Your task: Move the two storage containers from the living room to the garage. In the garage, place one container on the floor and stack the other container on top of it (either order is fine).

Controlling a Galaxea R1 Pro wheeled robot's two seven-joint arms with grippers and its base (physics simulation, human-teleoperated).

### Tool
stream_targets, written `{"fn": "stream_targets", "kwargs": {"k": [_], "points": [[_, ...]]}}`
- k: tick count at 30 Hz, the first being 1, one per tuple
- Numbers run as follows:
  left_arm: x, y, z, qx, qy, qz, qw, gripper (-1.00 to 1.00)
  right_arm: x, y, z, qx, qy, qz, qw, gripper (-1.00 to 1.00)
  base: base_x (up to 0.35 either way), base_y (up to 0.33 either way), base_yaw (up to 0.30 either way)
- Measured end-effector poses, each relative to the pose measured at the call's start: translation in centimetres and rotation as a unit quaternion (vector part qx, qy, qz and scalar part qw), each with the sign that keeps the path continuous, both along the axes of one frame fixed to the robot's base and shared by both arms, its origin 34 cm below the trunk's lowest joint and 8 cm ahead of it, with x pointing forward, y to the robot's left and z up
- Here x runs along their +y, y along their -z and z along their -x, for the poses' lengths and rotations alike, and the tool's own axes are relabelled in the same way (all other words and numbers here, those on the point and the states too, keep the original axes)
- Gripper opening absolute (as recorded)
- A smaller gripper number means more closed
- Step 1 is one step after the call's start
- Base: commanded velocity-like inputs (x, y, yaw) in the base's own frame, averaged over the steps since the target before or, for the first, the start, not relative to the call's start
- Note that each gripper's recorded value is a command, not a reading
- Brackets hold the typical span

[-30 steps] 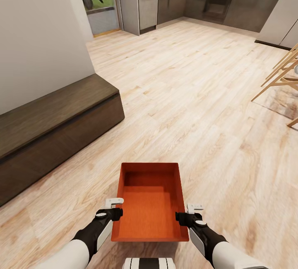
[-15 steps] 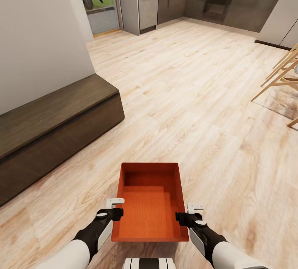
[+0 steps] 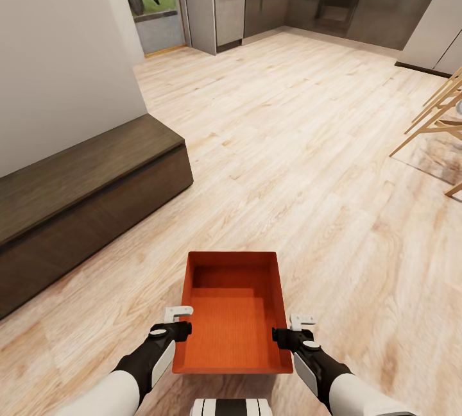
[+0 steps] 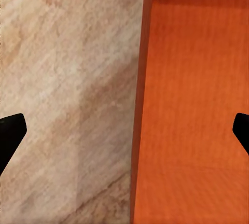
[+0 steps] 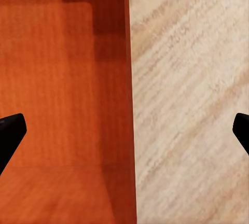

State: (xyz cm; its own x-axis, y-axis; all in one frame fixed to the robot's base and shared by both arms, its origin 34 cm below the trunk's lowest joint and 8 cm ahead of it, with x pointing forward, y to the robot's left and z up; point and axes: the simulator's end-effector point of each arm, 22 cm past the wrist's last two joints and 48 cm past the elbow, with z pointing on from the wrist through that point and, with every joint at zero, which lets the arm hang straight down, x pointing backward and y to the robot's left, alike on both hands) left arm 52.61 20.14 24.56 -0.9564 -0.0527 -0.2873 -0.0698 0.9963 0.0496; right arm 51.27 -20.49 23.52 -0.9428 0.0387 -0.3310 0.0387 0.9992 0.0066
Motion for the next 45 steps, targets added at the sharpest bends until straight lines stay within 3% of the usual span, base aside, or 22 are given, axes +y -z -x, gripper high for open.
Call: {"fn": "stream_targets", "kwargs": {"k": [14, 30, 45], "points": [[-0.1, -0.1, -0.1, -0.003, -0.001, 0.001, 1.0, 1.0, 0.0, 0.0, 0.0, 0.0, 0.0, 0.0, 1.0, 1.0, 0.0, 0.0, 0.0], [-0.1, 3.4, 0.6, -0.002, -0.002, 0.001, 1.0, 1.0, 0.0, 3.4, 0.7, 0.0, 0.0, 0.0, 1.0, 1.0, 0.0, 0.0, 0.0], [0.0, 3.4, 0.6, -0.003, -0.001, 0.0, 1.0, 1.0, 0.0, 3.4, 0.7, 0.0, 0.0, -0.001, 1.0, 1.0, 0.0, 0.0, 0.0]]}}
